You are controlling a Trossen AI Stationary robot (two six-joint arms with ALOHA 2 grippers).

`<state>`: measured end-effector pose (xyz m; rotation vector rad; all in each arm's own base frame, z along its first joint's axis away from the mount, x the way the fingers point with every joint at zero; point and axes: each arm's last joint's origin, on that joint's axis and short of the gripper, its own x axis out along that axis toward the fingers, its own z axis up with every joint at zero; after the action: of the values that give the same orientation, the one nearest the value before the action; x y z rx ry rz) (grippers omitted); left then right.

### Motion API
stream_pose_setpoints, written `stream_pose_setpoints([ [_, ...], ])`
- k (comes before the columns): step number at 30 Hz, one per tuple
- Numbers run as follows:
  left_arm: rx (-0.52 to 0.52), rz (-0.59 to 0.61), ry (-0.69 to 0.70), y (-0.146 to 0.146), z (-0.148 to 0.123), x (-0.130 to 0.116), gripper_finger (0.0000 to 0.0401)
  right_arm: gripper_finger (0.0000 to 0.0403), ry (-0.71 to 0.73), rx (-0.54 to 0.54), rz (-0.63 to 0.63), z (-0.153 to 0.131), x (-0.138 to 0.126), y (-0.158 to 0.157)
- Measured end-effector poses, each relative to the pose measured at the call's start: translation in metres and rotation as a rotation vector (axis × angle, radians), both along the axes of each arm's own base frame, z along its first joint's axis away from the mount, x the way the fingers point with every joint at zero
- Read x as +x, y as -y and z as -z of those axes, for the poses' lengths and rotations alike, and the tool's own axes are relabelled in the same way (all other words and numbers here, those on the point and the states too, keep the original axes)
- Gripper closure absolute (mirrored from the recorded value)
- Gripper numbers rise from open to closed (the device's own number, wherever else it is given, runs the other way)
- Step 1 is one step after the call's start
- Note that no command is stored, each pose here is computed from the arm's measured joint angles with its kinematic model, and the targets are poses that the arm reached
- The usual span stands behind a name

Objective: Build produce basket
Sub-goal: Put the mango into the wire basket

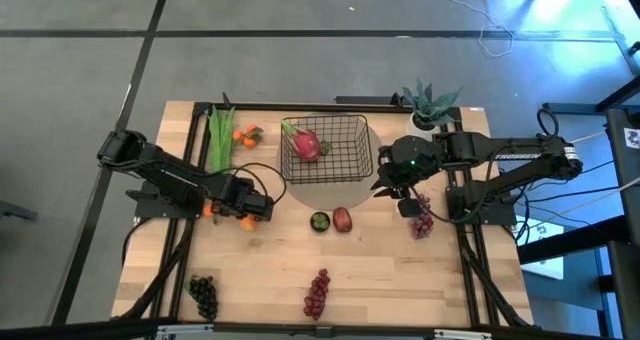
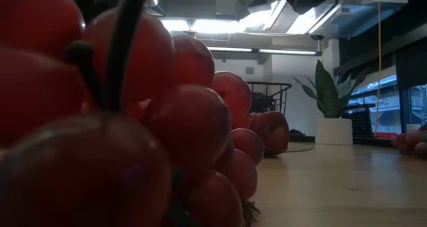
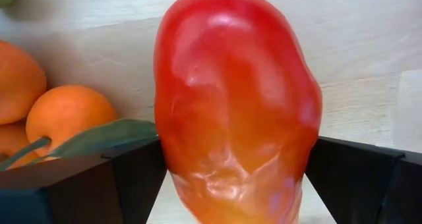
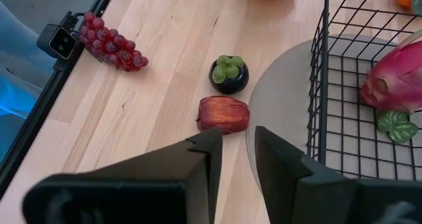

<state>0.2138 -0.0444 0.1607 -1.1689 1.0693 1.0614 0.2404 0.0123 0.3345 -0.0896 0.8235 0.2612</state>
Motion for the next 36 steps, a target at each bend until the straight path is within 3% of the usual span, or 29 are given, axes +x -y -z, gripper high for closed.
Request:
stream_pose_setpoints([
  [12, -0.011, 0.042, 0.042, 0.001, -0.001, 0.004, 0.0127, 0.0322, 0.000, 0.000, 0.000, 0.000, 0.000, 0.000],
  [24, 0.023, 0.126, 0.127, 0.002, -0.009, 0.010, 0.0131, 0.0322, 0.000, 0.000, 0.000, 0.000, 0.000, 0.000],
  [29, 0.059, 0.260, 0.203, 0.006, -0.032, 0.024, 0.0132, 0.0322, 0.002, 0.000, 0.000, 0.000, 0.000, 0.000],
  [36, 0.133, 0.442, 0.349, 0.012, -0.085, 0.048, 0.0132, 0.0322, 0.005, 0.000, 0.000, 0.000, 0.000, 0.000],
])
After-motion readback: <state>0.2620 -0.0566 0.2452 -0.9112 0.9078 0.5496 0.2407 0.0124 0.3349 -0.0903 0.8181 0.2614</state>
